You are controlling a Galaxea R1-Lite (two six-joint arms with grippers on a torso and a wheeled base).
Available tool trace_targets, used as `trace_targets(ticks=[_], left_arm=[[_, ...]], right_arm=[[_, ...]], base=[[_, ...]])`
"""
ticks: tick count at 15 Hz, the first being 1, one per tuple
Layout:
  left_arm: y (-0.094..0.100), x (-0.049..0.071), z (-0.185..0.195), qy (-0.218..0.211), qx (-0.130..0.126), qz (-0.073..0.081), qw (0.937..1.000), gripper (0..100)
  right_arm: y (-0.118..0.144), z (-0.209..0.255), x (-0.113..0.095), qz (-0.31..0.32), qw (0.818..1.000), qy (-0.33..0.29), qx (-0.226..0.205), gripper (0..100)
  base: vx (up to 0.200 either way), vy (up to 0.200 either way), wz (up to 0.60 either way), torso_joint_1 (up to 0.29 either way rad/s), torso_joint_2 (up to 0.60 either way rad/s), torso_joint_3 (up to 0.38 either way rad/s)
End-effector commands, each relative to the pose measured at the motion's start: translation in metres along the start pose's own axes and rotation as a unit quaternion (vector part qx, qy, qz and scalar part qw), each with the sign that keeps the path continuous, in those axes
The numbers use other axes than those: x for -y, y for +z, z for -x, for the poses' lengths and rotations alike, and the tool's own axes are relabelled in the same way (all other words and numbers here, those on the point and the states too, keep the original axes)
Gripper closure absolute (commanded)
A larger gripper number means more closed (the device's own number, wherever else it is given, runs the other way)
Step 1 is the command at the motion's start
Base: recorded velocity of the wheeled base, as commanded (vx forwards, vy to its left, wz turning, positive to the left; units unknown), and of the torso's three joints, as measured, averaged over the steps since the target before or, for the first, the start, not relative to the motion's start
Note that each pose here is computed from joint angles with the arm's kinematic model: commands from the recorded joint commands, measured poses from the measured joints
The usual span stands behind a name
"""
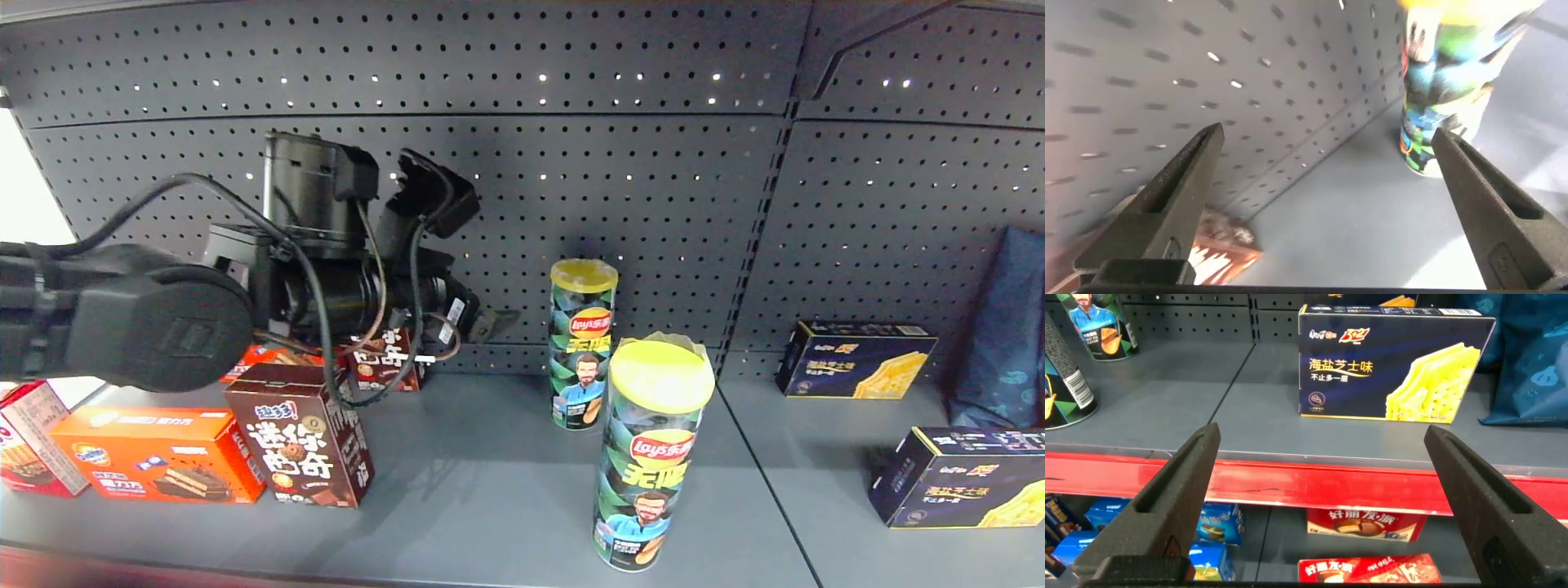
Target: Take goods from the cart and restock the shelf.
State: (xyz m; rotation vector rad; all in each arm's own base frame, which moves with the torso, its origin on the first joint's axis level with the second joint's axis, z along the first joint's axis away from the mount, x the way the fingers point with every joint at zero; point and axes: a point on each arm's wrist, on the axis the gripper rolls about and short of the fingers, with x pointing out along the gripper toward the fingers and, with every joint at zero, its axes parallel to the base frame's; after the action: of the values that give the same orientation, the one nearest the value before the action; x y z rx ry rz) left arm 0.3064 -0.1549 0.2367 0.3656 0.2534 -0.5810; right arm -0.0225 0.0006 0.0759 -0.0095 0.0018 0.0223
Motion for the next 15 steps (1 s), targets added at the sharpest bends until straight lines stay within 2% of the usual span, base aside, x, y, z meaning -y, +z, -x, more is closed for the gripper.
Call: trace_targets(ticks=[1,3,4,5,6,8,11,12,13,15], left_arm=[[0.022,-0.010,0.070,0.045,0.051,0.009,0.9976,0],[0.026,-0.015,0.111,0.088,0.074,0.018,0.9932,0],[0.019,-0.019,0.149,0.117,0.090,0.024,0.9887,0],[0.015,-0.016,0.167,0.125,0.099,0.025,0.9869,0],[0.004,-0.009,0.192,0.133,0.109,0.025,0.9848,0],[-0.032,0.011,0.234,0.142,0.118,0.026,0.9825,0],[-0.089,0.038,0.269,0.172,0.113,0.031,0.9781,0],[-0.106,0.045,0.278,0.188,0.101,0.034,0.9764,0],[-0.121,0.052,0.288,0.191,0.086,0.032,0.9772,0],[-0.154,0.071,0.314,0.186,0.052,0.012,0.9812,0]], right_arm=[[0.000,0.000,0.000,0.000,1.000,0.000,-0.001,0],[0.000,0.000,0.000,0.001,1.000,0.000,-0.001,0],[0.000,0.000,0.000,0.000,1.000,0.000,-0.001,0],[0.000,0.000,0.000,0.000,1.000,0.000,-0.001,0],[0.000,0.000,0.000,0.001,1.000,0.000,-0.001,0],[0.000,0.000,0.000,0.000,1.000,0.000,-0.001,0],[0.000,0.000,0.000,0.001,1.000,0.000,-0.001,0],[0.000,0.000,0.000,0.000,1.000,0.000,-0.001,0],[0.000,0.000,0.000,0.001,1.000,0.001,-0.001,0],[0.000,0.000,0.000,0.001,1.000,0.000,-0.001,0]], base=[[0.000,0.000,0.00,0.000,0.00,0.000],[0.000,0.000,0.00,0.000,0.00,0.000],[0.000,0.000,0.00,0.000,0.00,0.000],[0.000,0.000,0.00,0.000,0.00,0.000],[0.000,0.000,0.00,0.000,0.00,0.000],[0.000,0.000,0.00,0.000,0.00,0.000],[0.000,0.000,0.00,0.000,0.00,0.000],[0.000,0.000,0.00,0.000,0.00,0.000],[0.000,0.000,0.00,0.000,0.00,0.000],[0.000,0.000,0.00,0.000,0.00,0.000]])
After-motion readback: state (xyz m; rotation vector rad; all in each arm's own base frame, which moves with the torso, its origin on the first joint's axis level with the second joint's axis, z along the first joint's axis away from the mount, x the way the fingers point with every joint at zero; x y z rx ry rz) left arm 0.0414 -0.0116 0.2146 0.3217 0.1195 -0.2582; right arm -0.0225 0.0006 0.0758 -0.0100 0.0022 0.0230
